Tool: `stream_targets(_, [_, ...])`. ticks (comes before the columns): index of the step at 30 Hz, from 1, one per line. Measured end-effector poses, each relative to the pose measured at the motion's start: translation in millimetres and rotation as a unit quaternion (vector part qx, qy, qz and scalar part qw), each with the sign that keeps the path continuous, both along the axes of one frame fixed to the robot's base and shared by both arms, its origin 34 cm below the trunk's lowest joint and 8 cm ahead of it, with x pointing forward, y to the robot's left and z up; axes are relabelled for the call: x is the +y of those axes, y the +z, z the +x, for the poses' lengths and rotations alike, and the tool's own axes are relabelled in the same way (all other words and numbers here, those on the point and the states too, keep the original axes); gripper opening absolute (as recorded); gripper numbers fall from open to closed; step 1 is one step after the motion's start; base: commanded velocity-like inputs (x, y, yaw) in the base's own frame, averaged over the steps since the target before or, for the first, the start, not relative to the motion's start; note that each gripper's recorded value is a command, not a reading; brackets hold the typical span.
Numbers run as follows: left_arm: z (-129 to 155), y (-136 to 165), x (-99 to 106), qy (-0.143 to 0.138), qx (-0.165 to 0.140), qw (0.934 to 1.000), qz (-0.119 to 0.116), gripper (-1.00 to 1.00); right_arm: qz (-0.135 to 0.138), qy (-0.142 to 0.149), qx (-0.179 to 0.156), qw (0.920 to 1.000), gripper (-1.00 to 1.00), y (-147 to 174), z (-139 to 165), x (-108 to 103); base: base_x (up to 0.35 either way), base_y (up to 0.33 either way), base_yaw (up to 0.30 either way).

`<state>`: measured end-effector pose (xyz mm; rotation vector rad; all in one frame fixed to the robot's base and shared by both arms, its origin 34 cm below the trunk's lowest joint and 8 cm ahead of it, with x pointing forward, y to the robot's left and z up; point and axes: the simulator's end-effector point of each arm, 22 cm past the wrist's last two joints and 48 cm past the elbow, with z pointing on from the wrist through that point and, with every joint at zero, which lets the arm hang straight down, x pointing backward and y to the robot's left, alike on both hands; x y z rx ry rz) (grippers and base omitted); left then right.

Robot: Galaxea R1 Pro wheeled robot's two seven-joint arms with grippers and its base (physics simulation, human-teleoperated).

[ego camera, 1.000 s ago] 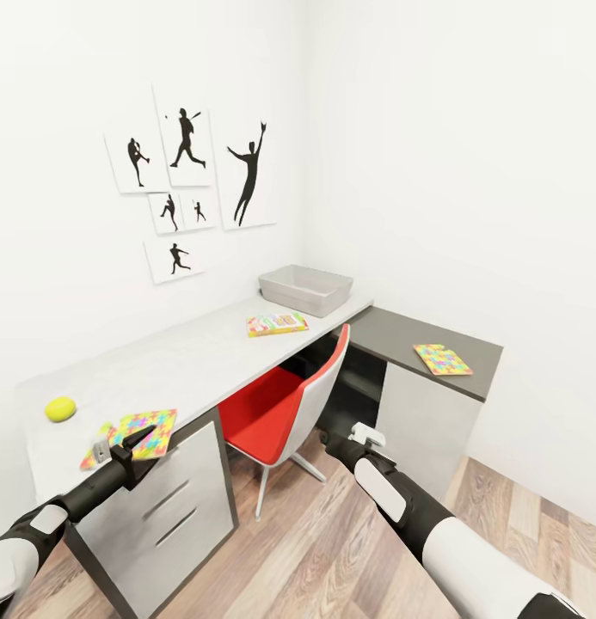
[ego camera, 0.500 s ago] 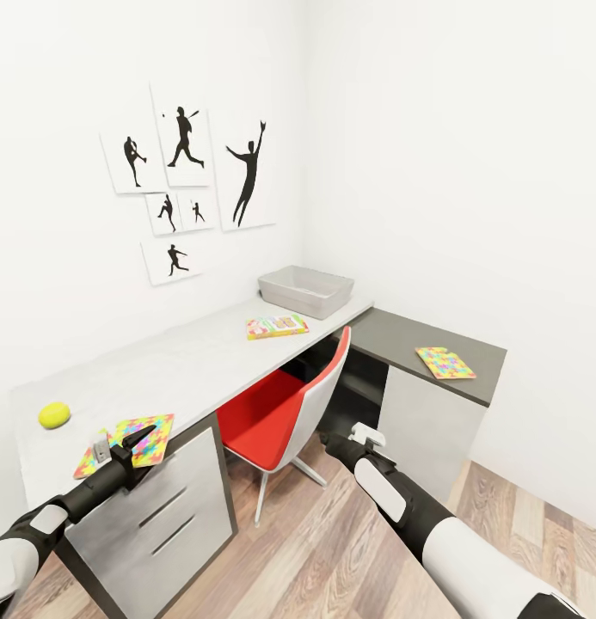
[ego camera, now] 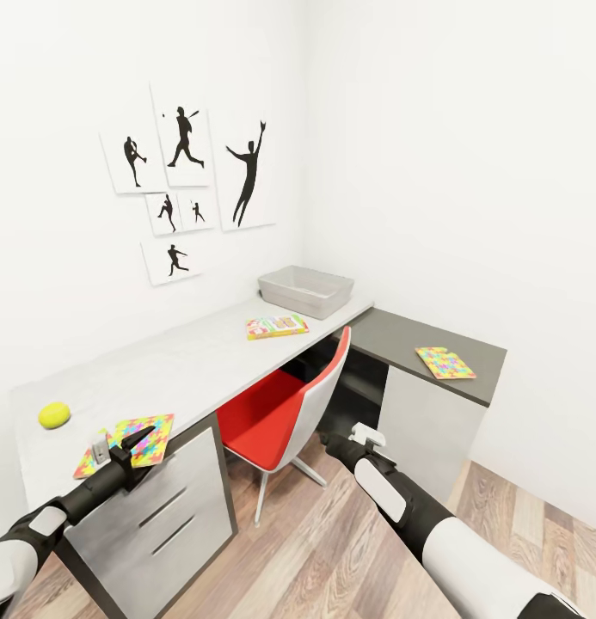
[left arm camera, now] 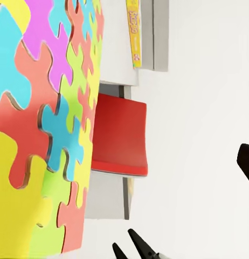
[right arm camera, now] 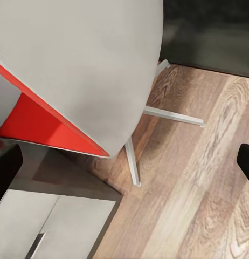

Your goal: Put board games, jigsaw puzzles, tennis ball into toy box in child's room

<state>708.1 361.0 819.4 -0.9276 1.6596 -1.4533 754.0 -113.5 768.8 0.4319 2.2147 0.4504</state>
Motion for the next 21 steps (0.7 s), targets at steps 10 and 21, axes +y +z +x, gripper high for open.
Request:
stream_targets(10, [-1.7,-1.4,1.8,0.003,0.001,1.0000,-0.001,1.00,0.000,0.000,0.000,1.0000,1.00,0.0,0.0,0.0,0.000,0.000,0.000])
stream_targets(21, [-2.7,-2.5,2.0,0.003,0.002,1.0000,-0.002,1.00,0.000,0.000,0.000,1.0000,1.00,0.0,0.0,0.0,0.000,0.000,0.000])
